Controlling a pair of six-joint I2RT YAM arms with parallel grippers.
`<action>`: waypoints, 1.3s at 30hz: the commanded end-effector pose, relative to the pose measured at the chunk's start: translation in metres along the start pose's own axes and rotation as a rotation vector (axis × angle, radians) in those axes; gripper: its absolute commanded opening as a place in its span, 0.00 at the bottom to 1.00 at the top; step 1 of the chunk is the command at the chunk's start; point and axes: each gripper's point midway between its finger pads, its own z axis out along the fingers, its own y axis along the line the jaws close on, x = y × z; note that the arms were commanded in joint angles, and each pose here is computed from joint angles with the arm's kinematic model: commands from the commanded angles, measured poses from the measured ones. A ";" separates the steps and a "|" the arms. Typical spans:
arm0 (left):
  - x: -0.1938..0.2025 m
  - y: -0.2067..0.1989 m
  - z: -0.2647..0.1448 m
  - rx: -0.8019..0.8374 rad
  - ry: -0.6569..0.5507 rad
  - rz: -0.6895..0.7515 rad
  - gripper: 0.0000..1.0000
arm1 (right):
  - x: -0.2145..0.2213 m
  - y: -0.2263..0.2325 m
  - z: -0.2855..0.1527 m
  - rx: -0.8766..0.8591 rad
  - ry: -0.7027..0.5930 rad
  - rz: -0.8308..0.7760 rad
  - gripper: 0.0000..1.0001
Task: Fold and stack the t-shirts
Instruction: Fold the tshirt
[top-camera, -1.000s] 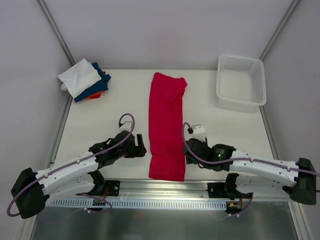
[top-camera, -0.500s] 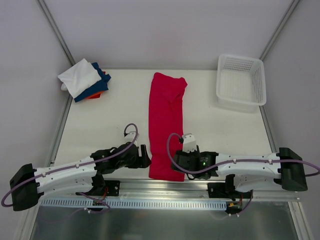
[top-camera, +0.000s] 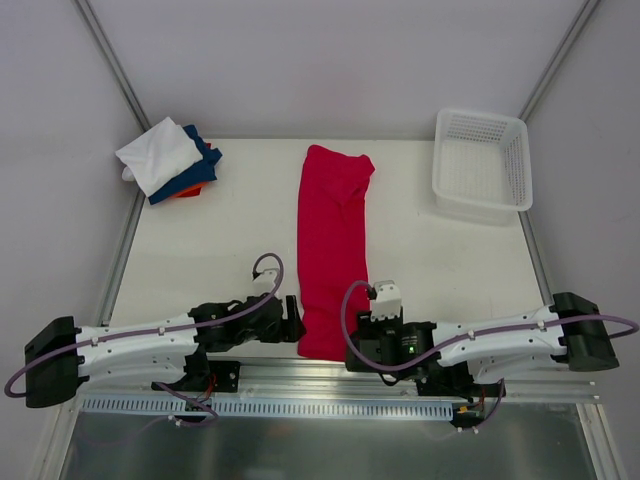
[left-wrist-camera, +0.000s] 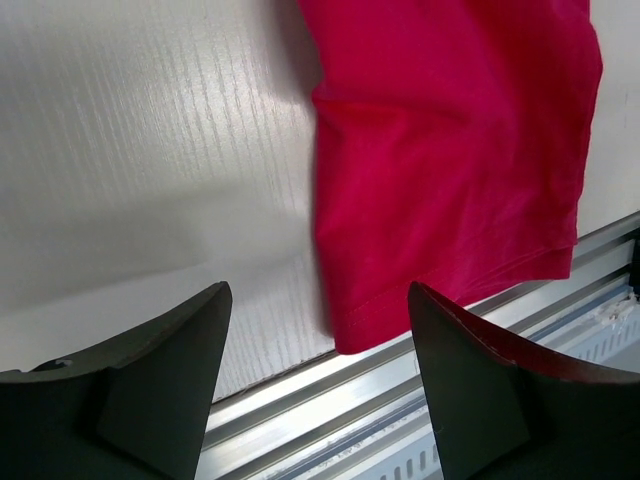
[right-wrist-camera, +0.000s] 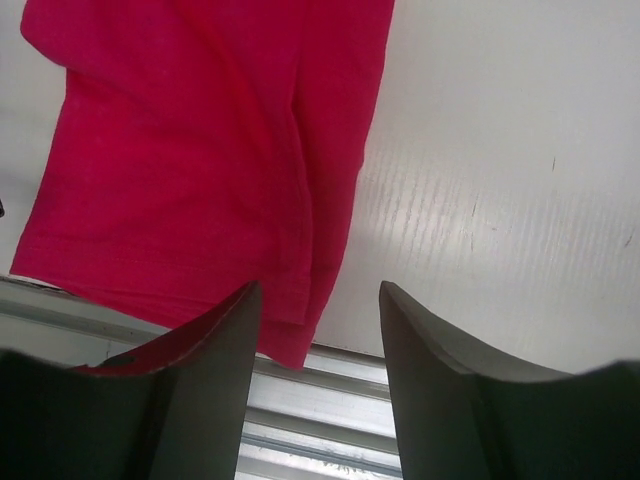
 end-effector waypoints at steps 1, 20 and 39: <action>-0.008 -0.005 0.001 0.030 -0.055 -0.015 0.72 | -0.005 0.001 0.003 -0.047 -0.057 0.123 0.54; 0.007 -0.007 0.020 0.054 -0.034 -0.020 0.70 | 0.035 0.013 0.021 -0.231 0.018 0.290 0.54; 0.040 -0.020 0.024 0.050 0.041 -0.017 0.56 | 0.055 0.017 0.030 -0.232 0.061 0.293 0.51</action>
